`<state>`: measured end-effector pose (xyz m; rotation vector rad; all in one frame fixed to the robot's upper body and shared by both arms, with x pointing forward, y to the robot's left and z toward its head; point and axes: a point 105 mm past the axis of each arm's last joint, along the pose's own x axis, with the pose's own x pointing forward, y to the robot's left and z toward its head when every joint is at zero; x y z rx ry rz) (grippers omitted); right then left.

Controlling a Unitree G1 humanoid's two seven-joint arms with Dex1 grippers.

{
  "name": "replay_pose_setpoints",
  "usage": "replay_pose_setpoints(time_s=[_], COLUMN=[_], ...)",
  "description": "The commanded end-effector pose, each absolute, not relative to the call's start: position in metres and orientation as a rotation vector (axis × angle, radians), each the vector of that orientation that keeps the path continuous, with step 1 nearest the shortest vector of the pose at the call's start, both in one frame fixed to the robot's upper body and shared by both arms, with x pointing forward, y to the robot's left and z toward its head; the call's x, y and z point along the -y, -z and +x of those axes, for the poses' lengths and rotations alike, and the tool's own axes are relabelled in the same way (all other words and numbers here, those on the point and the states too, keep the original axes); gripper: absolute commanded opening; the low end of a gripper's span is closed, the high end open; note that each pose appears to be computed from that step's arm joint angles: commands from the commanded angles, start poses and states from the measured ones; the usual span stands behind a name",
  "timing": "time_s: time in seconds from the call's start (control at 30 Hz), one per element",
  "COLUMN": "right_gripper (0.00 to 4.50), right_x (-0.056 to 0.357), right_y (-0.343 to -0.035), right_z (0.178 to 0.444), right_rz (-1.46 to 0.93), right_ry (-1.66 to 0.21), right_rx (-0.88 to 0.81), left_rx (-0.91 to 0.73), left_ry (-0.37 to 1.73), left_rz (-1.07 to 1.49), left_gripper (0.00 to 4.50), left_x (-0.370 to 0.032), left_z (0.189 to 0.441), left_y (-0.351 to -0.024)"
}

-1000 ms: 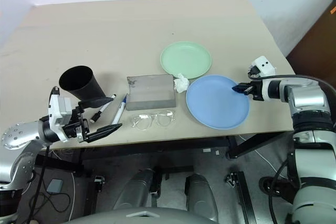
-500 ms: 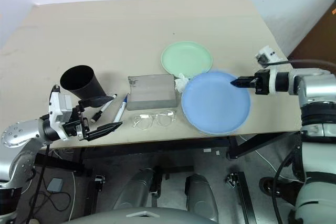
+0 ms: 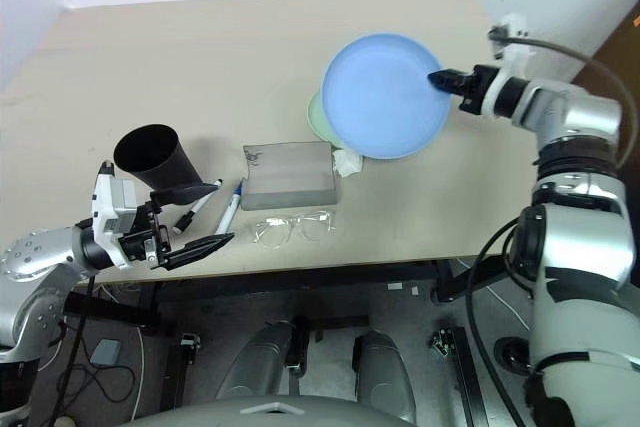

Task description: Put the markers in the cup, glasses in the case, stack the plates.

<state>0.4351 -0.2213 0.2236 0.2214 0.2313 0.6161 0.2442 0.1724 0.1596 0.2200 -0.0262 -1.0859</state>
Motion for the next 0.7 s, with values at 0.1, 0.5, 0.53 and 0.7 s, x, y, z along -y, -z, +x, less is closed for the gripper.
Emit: replay_pose_setpoints(time_s=[0.1,0.5,0.53,0.7], right_gripper=[0.04,0.04,0.04,0.04], right_x=[0.203,0.188,0.186,0.178], right_y=[-0.26,-0.225,-0.221,-0.21], right_z=[0.454,0.479,0.48,0.483], right_rz=[0.233,0.167,0.177,0.17], right_ry=[-0.564,-0.302,-0.289,-0.258], right_rx=[-0.108,-0.164,-0.169,-0.194], left_rx=[0.077,0.084,0.085,0.09], left_ry=[1.072,1.047,1.046,1.029], left_rz=[0.263,0.264,0.264,0.268], left_gripper=[4.5,4.5,4.5,4.5], left_x=[-0.176,-0.175,-0.175,-0.176], left_z=[0.242,0.24,0.24,0.24], left_y=[-0.173,-0.174,-0.174,-0.175])
